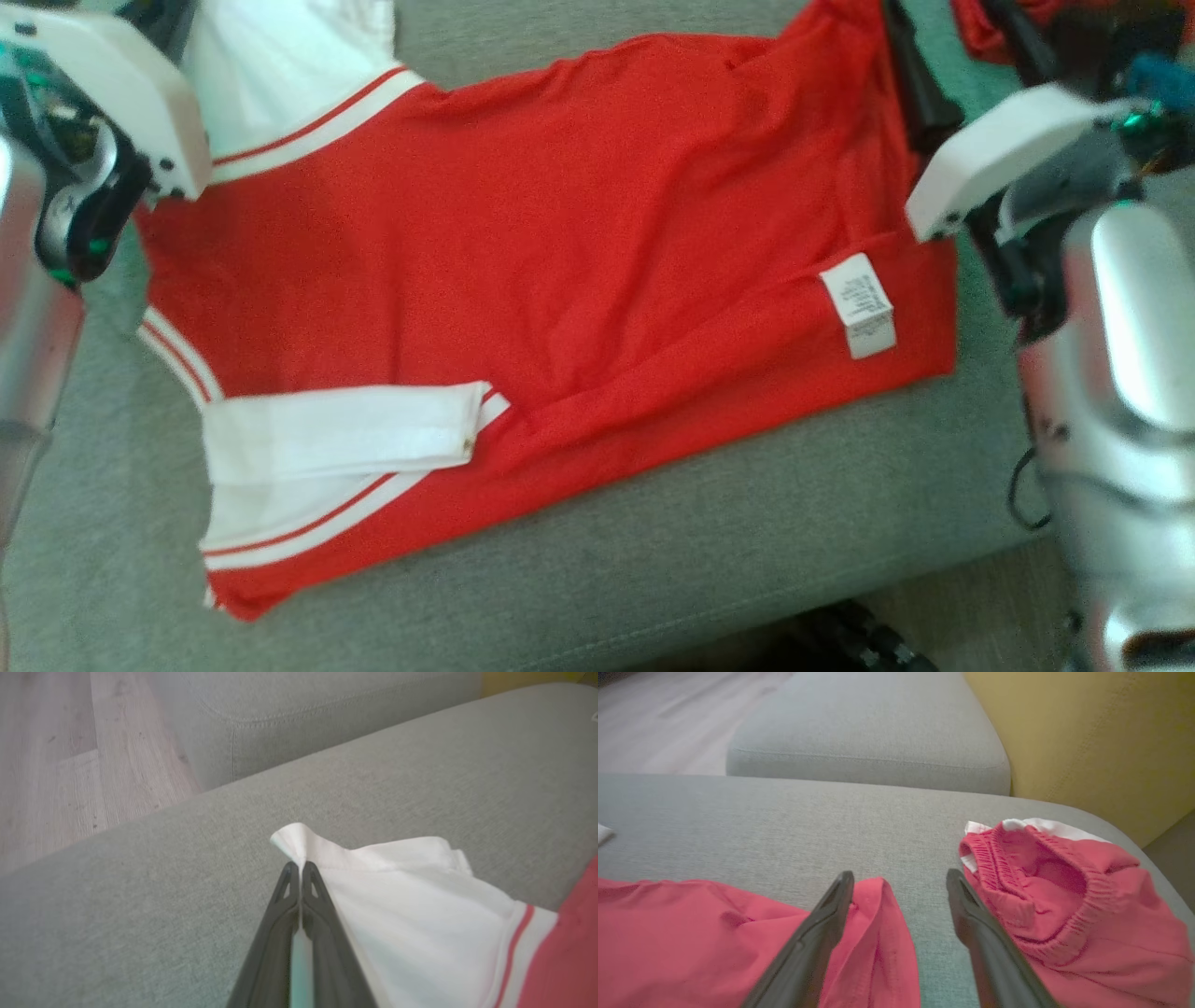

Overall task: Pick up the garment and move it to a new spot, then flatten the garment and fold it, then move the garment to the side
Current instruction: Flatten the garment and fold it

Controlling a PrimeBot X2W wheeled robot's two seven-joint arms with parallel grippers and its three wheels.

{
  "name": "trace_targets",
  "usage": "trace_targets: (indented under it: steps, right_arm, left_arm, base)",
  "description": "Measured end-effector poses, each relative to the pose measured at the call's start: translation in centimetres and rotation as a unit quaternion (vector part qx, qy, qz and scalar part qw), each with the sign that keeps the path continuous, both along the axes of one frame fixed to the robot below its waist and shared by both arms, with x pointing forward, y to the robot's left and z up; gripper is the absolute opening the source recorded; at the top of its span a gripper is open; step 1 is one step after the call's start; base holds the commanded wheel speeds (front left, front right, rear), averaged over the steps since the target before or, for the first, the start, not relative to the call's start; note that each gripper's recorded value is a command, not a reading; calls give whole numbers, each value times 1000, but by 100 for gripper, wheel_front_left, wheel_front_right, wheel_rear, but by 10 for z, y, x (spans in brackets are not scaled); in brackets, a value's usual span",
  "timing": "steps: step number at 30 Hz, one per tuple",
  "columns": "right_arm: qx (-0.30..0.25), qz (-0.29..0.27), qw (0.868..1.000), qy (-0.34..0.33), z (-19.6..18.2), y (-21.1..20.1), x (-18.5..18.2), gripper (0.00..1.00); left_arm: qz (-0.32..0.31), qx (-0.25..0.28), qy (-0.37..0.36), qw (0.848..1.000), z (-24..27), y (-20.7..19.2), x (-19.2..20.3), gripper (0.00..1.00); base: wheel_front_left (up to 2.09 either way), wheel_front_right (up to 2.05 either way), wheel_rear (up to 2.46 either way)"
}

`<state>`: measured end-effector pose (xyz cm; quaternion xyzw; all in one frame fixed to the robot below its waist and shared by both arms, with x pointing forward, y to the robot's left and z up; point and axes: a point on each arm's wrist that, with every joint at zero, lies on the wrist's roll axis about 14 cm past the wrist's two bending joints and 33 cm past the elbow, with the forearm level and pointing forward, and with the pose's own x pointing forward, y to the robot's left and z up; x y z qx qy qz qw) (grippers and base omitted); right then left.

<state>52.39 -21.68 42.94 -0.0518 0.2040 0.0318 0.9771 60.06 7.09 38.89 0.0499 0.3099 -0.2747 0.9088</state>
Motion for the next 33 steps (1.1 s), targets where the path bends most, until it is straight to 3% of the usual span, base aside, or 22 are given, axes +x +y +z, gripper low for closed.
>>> trace_targets:
  steps: [10,13,16,18,22,33]
  right_arm:
    - [-64,49,991,107,-36,6,18,100]
    - [-72,58,987,130,-44,8,21,57]
    - [-75,66,984,145,-48,12,23,30]
    - [-78,66,982,159,-52,10,23,0]
    - [-78,60,983,158,-50,4,25,0]
    - [-39,52,998,27,7,12,46,0]
  left_arm:
    - [14,-25,-60,998,37,14,-1,0]
    - [15,-29,-65,997,40,15,-4,0]
    - [17,-33,-67,997,41,17,-5,0]
    - [17,-35,-67,997,41,16,-6,0]
    - [20,-40,-73,996,45,17,-7,0]
    - [38,-72,-134,988,85,23,-10,0]
  base:
    - [0,0,0]
    - [0,0,0]
    - [0,0,0]
    - [0,0,0]
    - [0,0,0]
    - [0,0,0]
